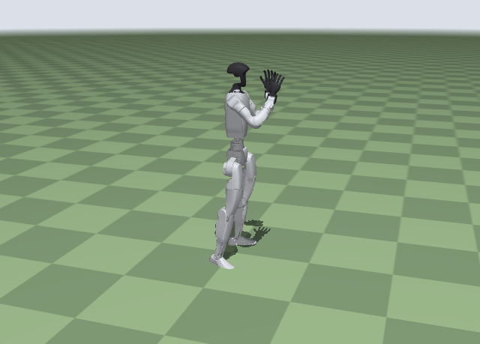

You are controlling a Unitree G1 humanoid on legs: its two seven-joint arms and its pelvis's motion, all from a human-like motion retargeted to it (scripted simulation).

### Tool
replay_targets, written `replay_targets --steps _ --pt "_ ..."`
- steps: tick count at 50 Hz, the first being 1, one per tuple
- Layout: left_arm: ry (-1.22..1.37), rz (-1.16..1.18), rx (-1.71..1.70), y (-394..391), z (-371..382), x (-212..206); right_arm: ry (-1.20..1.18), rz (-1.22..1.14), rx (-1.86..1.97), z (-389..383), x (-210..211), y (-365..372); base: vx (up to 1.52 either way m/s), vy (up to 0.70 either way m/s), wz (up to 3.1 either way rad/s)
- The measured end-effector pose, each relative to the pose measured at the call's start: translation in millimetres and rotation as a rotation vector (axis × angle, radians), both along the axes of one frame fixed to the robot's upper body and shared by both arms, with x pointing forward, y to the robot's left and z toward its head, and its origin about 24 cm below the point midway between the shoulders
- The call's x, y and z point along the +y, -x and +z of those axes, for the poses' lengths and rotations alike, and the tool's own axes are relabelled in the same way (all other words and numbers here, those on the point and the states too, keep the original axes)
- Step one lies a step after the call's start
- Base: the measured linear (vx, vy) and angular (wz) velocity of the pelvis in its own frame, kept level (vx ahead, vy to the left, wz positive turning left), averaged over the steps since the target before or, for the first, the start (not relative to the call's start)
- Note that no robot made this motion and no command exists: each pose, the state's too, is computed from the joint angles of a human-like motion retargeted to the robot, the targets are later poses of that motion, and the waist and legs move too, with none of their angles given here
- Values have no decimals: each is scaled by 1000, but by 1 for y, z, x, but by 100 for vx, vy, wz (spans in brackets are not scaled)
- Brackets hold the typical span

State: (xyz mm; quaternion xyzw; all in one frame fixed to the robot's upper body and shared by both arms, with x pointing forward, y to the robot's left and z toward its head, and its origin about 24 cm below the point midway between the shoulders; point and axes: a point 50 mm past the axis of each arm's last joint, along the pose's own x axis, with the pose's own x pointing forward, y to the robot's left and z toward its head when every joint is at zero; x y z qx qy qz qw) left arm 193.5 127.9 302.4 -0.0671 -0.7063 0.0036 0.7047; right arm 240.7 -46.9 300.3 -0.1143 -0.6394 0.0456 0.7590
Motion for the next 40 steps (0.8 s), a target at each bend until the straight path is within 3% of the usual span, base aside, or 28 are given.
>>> replay_targets --steps 4,8,15,22,25,30,35,40 --pt "6 107 -126 18 11 13 50 8 91 -12 9 -17 4 4 31" --pt "-6 176 5 3 -4 27 -12 143 -105 17 22 22 3 4 33" --pt "28 -15 382 -31 -47 35 -71 222 -383 56 40 72 1 4 25" --pt "-25 135 -100 30 2 27 13 328 95 12 57 13 0 1 3" --pt "-32 157 -207 44 11 25 22 363 131 9 56 11 0 0 0" --pt "-48 164 -10 17 -5 30 -62 369 -185 43 43 57 -1 0 -4" --pt "39 -115 405 -31 -41 32 -119 299 -406 59 30 89 -3 1 -31" --pt "25 -80 238 -11 -26 25 -2 172 -183 29 36 45 -2 -1 -41"
